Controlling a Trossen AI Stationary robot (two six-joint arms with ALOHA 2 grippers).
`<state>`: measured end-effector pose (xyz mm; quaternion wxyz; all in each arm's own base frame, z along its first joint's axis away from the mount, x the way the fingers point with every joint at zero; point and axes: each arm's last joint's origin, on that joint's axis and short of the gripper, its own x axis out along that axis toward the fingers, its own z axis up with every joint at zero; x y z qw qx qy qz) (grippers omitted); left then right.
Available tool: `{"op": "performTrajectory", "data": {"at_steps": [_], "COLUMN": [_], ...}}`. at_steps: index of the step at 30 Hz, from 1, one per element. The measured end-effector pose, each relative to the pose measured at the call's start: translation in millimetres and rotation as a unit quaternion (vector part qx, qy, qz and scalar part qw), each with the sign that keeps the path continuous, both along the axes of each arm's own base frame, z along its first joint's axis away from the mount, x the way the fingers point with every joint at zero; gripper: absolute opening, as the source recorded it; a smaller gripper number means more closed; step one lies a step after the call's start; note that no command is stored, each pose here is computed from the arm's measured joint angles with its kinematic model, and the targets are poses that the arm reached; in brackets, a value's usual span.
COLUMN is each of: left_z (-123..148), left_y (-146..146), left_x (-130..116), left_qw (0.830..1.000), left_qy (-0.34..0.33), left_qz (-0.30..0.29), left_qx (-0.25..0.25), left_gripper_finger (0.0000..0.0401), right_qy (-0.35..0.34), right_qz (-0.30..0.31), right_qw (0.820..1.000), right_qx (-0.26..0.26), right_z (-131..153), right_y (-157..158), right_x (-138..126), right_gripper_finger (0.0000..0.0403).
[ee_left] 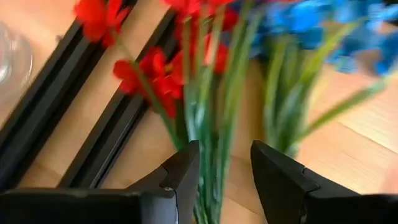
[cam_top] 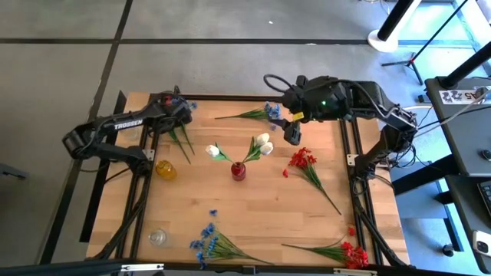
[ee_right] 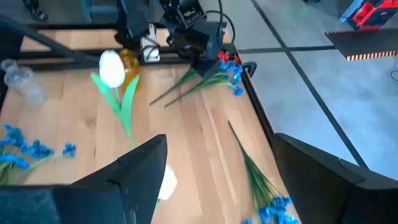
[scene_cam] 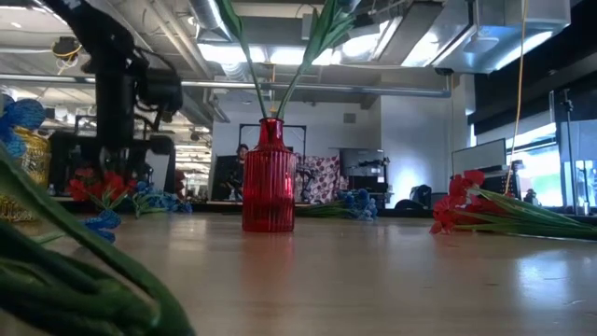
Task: Sort flowers into vase by color
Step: Put the top left red flowers into the yellow vase
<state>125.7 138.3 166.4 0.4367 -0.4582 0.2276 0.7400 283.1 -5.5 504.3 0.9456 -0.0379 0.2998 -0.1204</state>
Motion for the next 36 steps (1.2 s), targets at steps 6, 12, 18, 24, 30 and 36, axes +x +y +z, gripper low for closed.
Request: {"op": "performTrajectory", "data": {"at_steps": [6,12,18,24,30,36], "left_z": [-30.9,-43.4,-43.6,-44.0,-18.2,52.0], "left_y": [0.5,4.4,5.2,3.7,0.9,-14.0], "left_x": [-12.5,-17.5,-18.2,-18.9,-7.4,4.0], "left_qw": [0.998,0.994,0.994,0.997,0.993,0.967], "left_qy": [-0.029,-0.075,-0.073,-0.062,-0.113,-0.172], "left_qz": [0.063,0.08,0.081,0.049,-0.013,-0.1], "left_qx": [-0.005,0.013,0.015,-0.001,0.024,0.156], "left_gripper_finger": [0.014,0.014,0.0138,0.0055,0.0014,0.001], "right_qy": [0.013,0.017,0.016,0.02,-0.01,-0.037], "right_qz": [0.007,0.013,0.008,0.006,0.007,0.041], "right_qw": [1.0,1.0,1.0,1.0,1.0,0.998], "right_qx": [0.001,-0.003,0.003,0.007,0.006,0.009], "right_z": [-2.1,-2.4,-2.5,-2.1,14.2,23.3], "right_y": [4.0,3.7,3.7,4.0,3.4,4.8], "right_x": [-1.4,-1.7,-1.7,-5.8,-34.3,-45.1], "right_gripper_finger": [0.0293,0.0293,0.0293,0.0293,0.0293,0.0293]}}
